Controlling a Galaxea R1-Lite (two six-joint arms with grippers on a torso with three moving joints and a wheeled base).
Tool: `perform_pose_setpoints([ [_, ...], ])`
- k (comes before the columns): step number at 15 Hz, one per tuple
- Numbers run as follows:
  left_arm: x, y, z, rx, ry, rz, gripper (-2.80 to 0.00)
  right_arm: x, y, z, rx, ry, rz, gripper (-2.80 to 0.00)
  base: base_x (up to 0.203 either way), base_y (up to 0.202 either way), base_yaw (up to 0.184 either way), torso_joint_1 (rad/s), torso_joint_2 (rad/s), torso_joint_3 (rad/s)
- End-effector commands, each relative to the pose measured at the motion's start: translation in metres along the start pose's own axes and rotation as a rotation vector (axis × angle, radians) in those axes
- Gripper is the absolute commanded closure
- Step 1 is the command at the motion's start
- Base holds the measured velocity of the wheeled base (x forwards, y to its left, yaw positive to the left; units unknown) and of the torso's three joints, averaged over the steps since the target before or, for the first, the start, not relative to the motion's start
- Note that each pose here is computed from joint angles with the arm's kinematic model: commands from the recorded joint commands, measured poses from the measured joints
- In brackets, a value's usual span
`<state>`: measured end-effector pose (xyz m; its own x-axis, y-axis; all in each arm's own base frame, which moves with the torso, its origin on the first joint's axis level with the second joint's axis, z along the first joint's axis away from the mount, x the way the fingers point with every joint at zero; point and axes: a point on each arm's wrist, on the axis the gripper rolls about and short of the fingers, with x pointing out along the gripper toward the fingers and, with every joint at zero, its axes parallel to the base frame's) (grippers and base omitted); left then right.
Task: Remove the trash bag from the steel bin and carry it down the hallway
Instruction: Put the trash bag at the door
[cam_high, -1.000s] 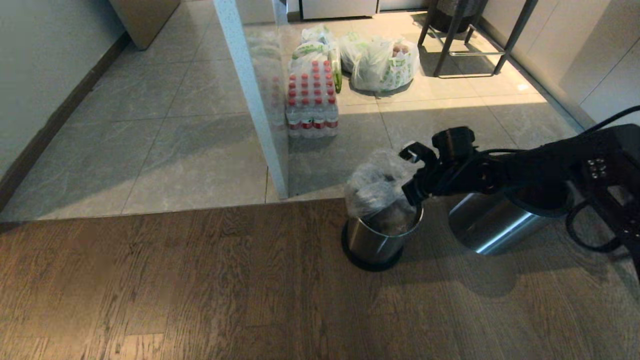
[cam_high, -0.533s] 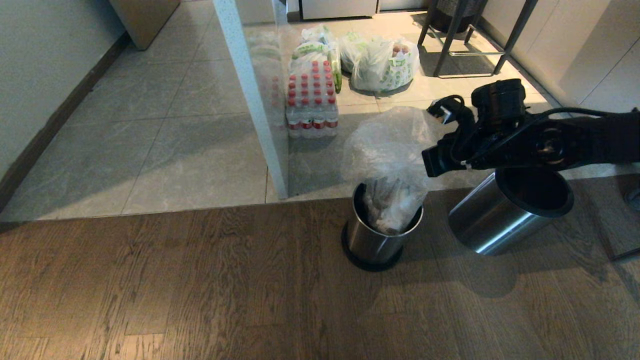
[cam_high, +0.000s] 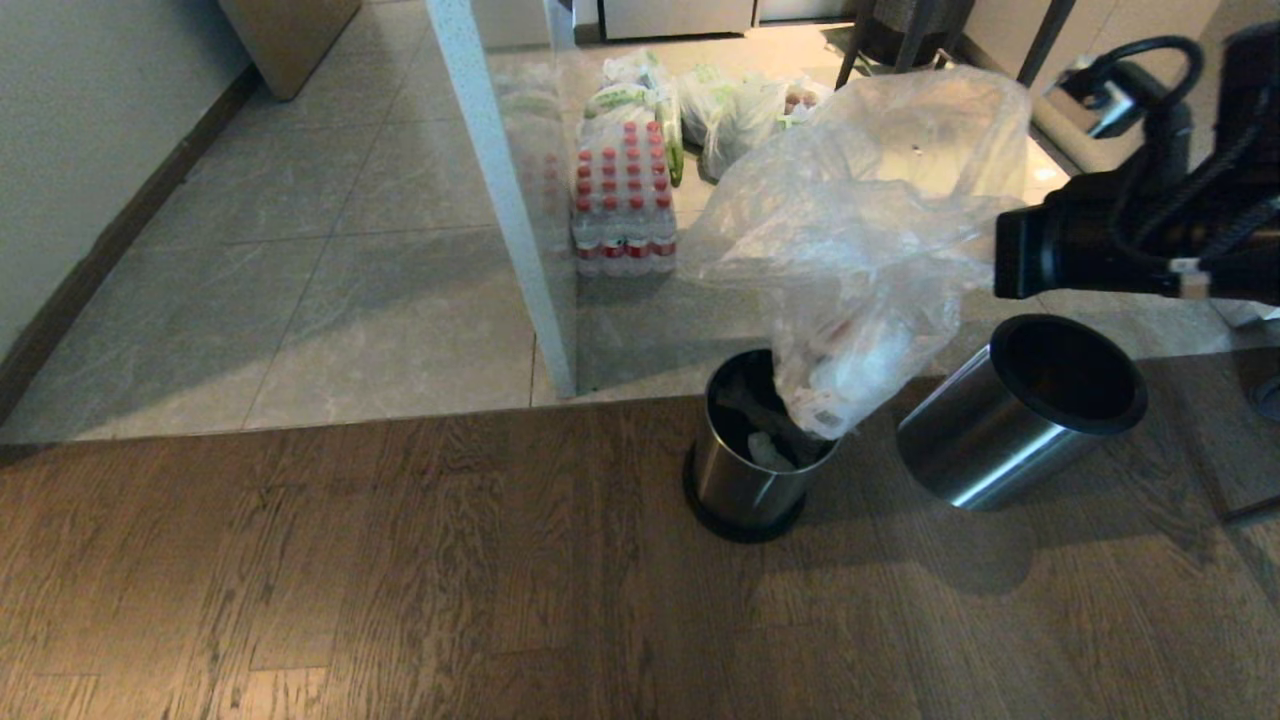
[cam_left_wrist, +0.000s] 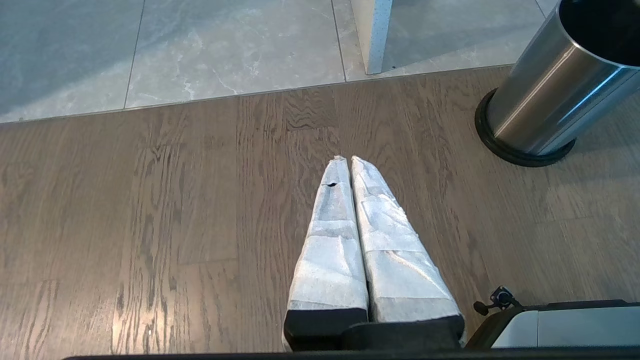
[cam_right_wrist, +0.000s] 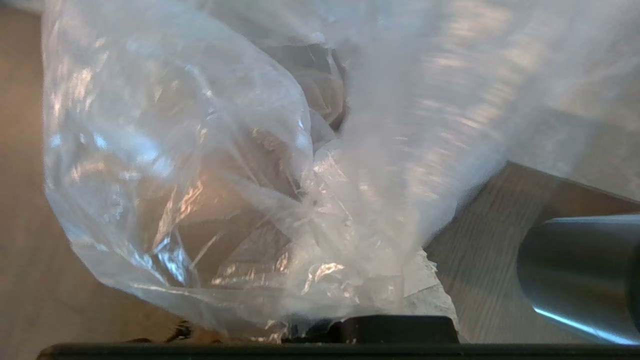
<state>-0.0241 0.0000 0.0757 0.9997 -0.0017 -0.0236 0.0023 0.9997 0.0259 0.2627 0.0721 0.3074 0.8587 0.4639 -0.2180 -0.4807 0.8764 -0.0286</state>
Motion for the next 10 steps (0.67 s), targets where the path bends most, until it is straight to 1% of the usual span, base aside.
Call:
perform_pose_setpoints([
  [1, 0.0, 0.0, 0.0, 0.0, 0.001, 0.0, 0.0, -0.07, 0.015, 0.01, -0.014, -0.119, -0.013, 0.0, 0.0, 0.0, 0.0, 0.0, 0.0, 0.0],
  [3, 0.0, 0.0, 0.0, 0.0, -0.001, 0.0, 0.0, -0.119, 0.024, -0.003, -0.002, -0.159, -0.04, 0.0, 0.0, 0.0, 0.0, 0.0, 0.0, 0.0],
  [5, 0.0, 0.0, 0.0, 0.0, 0.001, 0.0, 0.0, -0.163, 0.036, -0.031, 0.025, -0.149, -0.074, 0.0, 0.0, 0.0, 0.0, 0.0, 0.0, 0.0],
  [6, 0.0, 0.0, 0.0, 0.0, 0.001, 0.0, 0.0, -0.182, 0.042, -0.049, 0.04, -0.133, -0.092, 0.0, 0.0, 0.0, 0.0, 0.0, 0.0, 0.0],
  [8, 0.0, 0.0, 0.0, 0.0, 0.0, 0.0, 0.0, -0.208, 0.054, -0.094, 0.073, -0.073, -0.116, 0.0, 0.0, 0.0, 0.0, 0.0, 0.0, 0.0],
  [10, 0.0, 0.0, 0.0, 0.0, -0.001, 0.0, 0.0, -0.22, 0.064, -0.147, 0.113, 0.028, -0.129, 0.0, 0.0, 0.0, 0.0, 0.0, 0.0, 0.0],
])
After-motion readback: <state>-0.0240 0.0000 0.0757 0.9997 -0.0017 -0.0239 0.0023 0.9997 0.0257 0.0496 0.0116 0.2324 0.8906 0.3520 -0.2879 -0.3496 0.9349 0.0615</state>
